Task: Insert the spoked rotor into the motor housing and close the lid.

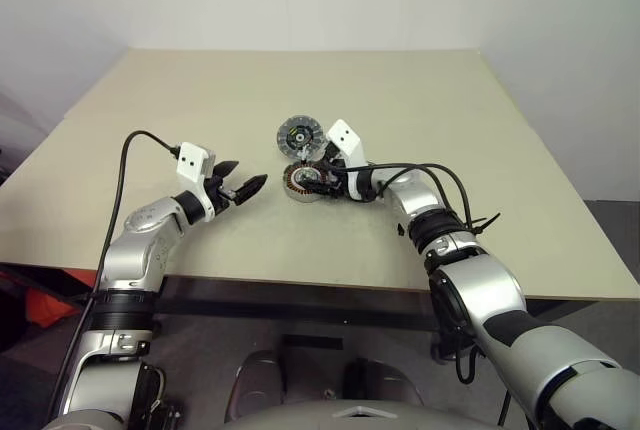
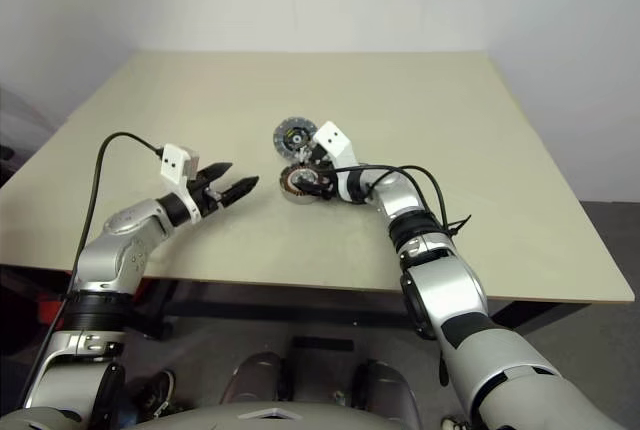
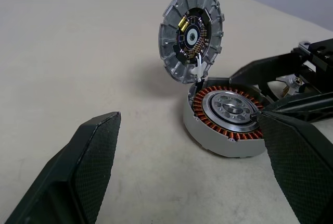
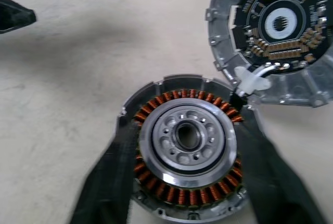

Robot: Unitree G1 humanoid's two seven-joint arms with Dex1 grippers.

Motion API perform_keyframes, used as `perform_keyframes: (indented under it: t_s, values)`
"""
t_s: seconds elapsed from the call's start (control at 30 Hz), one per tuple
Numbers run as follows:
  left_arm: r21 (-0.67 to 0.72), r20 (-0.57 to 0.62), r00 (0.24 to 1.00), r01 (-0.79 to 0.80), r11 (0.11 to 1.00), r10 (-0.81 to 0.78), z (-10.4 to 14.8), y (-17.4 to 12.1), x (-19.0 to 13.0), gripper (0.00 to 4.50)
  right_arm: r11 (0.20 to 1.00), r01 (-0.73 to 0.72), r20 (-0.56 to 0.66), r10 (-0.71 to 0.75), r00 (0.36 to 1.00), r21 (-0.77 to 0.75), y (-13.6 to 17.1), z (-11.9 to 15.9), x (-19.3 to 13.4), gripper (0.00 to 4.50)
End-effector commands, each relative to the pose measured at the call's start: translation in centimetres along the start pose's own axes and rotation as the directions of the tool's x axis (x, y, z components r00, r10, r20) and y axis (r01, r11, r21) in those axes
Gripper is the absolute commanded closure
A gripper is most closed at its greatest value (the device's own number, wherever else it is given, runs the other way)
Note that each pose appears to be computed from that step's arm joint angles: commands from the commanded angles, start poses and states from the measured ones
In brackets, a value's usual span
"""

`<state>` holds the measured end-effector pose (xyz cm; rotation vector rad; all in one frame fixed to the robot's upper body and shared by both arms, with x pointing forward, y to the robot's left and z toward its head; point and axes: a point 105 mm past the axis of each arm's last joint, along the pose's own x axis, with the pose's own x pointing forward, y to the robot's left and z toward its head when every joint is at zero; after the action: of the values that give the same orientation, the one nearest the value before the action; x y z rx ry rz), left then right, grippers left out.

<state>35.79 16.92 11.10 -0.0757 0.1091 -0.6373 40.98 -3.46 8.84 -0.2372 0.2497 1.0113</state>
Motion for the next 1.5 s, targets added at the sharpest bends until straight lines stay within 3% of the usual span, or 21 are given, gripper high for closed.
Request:
perform_keyframes:
  t_s: [0.03,0.47,0.57,0.7,0.83,0.93,1.1,1.5]
  values:
    - [0.044,0.048,0.999,-0.009,0.999,0.007,1.7,0.2,-0.3,0.0,0.999,0.011,0.067,-0.008,0.998,-0.049,-0.4,2.3,-0.2,0.09]
    - [0.045,0.047,0.999,-0.005,0.999,0.003,1.6,0.2,0.0,0.0,0.998,-0.047,0.162,0.052,0.985,-0.032,0.1,4.5,-1.0,0.09]
    - [0.047,0.048,0.999,-0.004,0.999,0.002,1.7,0.2,0.0,0.0,0.999,-0.027,0.143,0.03,0.989,-0.023,0.0,4.0,-0.8,0.69]
    - [0.049,0.048,0.999,-0.004,0.999,0.002,1.7,0.2,0.0,0.0,1.0,0.008,0.103,-0.005,0.995,-0.028,-0.5,3.2,-0.6,2.05]
    - [0.051,0.047,0.999,-0.006,0.999,0.003,1.7,0.3,0.0,0.0,1.0,0.013,0.102,-0.01,0.995,-0.025,-0.5,3.2,-0.5,2.05]
    - [0.052,0.047,0.999,-0.006,0.999,0.004,1.7,0.3,0.0,0.0,1.0,0.008,0.102,-0.006,0.995,-0.02,-0.3,3.3,-0.2,2.59]
    - [0.055,0.047,0.999,-0.008,0.998,0.006,1.8,0.3,-0.1,0.0,1.0,-0.004,0.076,0.005,0.997,-0.023,0.6,2.7,0.9,4.32]
    - [0.057,0.045,0.999,-0.012,0.998,0.009,1.8,0.3,-0.3,0.0,0.999,0.01,0.07,-0.007,0.998,-0.041,0.7,2.9,1.6,4.44]
